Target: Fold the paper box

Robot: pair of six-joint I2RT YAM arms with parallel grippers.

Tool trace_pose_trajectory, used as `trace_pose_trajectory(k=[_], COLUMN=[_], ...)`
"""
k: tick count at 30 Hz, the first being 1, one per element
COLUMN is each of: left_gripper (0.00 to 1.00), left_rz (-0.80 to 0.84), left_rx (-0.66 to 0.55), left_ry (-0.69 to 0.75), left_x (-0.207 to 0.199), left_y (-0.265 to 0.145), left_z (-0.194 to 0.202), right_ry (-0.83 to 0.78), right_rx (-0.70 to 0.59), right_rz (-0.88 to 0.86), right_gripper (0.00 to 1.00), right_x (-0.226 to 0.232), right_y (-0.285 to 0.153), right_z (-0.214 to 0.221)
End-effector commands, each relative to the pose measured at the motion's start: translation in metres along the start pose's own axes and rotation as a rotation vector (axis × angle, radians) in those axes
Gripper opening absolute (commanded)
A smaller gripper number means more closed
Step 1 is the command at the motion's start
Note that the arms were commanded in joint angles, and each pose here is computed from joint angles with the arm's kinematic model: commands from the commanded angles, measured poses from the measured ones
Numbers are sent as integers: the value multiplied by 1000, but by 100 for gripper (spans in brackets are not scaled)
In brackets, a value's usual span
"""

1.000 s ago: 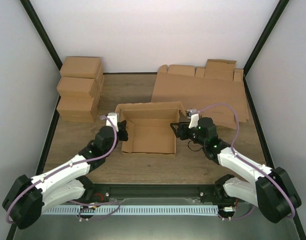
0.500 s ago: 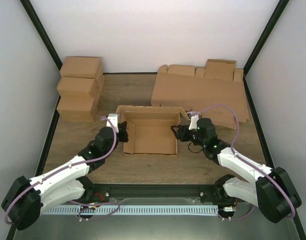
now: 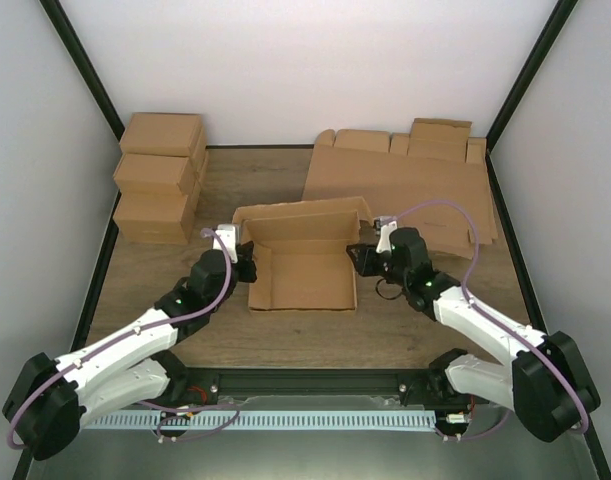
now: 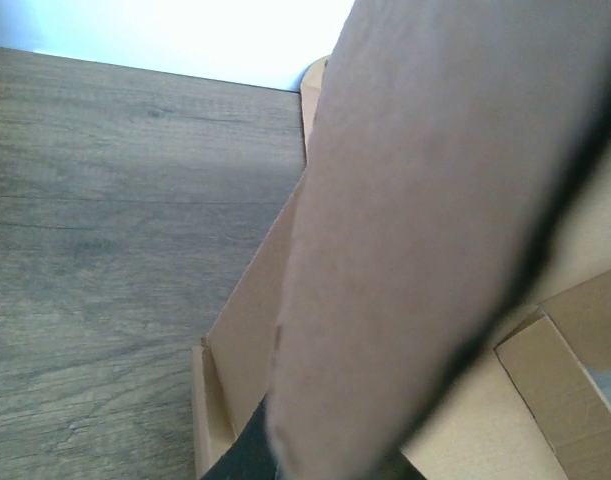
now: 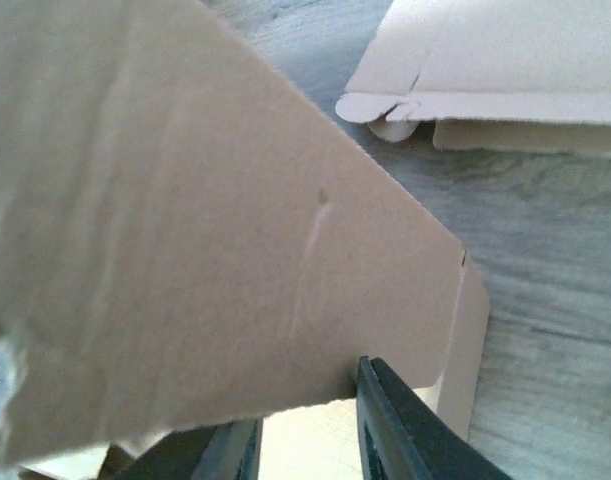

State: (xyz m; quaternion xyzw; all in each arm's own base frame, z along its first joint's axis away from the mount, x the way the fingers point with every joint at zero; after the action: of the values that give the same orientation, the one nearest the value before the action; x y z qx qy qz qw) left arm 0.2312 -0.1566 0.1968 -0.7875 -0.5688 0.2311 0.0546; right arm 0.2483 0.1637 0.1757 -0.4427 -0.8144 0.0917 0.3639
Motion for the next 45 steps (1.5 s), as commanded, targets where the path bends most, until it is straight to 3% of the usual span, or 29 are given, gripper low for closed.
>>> trace_pose_trajectory(k=[1, 15, 29, 37, 40, 45], left_gripper=[4, 4, 5, 5, 5, 5], left_rz=[28, 25, 46, 61, 56, 52], left_rx=[78, 128, 225, 234, 236, 239], left_ry=[-2, 4, 56, 49, 52, 60], left_x=[-7, -12, -3, 1, 1, 1], left_y=[-2, 4, 4, -5, -5, -5], left_z=[5, 7, 47, 58, 58, 60], right_ry=[-33, 38, -29, -82, -111, -111], right_rx=[-38, 49, 17, -15, -26, -25], right_rz=[-21, -25, 99, 17, -4, -93], right_gripper=[24, 17, 18, 45, 63, 82], right_x=[18, 30, -13, -3, 3, 14], right_y=[-1, 10, -2, -23, -36, -56], right_z=[-26, -40, 12, 15, 14, 19])
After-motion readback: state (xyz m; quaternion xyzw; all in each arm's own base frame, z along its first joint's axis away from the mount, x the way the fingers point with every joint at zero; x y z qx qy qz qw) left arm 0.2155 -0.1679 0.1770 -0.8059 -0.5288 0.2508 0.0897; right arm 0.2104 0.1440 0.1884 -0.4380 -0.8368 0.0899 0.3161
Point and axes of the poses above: each gripper's point midway between its finger pads, its own y axis out along the fingers, its own x axis along the line the jaws close on, z = x × y, the point moved 6 cm from there along -y, back along the fingers
